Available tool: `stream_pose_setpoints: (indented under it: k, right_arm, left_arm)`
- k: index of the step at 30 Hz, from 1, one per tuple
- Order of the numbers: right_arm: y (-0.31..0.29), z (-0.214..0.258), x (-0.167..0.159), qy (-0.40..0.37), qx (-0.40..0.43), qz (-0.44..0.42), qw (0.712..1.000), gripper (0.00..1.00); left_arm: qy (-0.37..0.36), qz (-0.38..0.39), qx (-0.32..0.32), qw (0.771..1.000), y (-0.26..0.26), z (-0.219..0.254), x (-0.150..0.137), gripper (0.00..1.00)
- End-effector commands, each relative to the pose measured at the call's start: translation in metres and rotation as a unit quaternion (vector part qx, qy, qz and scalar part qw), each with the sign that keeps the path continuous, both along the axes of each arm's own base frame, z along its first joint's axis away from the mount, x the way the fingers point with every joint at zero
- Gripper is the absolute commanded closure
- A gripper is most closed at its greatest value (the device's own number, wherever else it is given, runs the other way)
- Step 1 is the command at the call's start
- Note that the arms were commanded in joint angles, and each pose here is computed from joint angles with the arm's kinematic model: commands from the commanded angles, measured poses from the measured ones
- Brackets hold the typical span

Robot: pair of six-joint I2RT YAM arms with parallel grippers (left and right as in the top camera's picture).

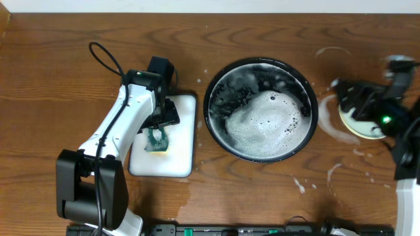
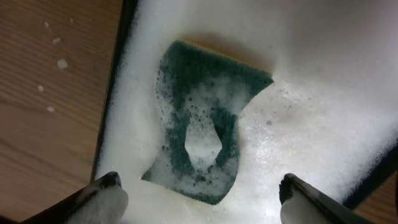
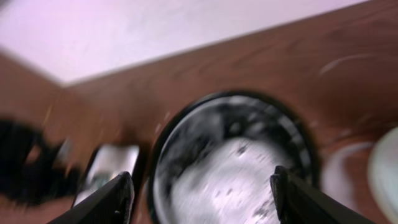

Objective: Clean dirty plates on tray and stack at the side

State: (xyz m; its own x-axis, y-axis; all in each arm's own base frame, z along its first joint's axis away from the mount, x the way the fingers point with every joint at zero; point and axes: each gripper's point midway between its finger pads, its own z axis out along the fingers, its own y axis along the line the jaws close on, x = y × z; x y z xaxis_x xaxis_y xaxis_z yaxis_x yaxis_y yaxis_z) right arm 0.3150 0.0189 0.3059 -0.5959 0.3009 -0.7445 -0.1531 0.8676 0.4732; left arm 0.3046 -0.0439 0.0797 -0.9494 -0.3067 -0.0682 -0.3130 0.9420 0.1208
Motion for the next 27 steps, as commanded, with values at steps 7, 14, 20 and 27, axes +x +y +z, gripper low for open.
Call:
stream_pose_setpoints:
  k: [7,14,20,27]
  right_arm:
    - [0.078,-0.015,-0.025,0.023,-0.032,0.143,0.989,0.01]
    - [0.083,-0.019,-0.03,0.036,-0.029,0.148,0.988,0.01]
    - [0.087,-0.011,-0.048,-0.01,-0.078,0.199,0.977,0.01]
    - [0.078,0.0,-0.059,-0.1,-0.186,0.207,0.955,0.01]
  left_arm:
    - [-0.003,-0.001,0.002,1.0,0.001,0.003,0.0,0.18]
    - [-0.003,-0.001,0.002,1.0,0.001,0.003,0.0,0.18]
    - [-0.003,-0.001,0.002,1.0,0.001,0.003,0.0,0.18]
    - [-0.003,-0.001,0.002,1.0,0.001,0.003,0.0,0.18]
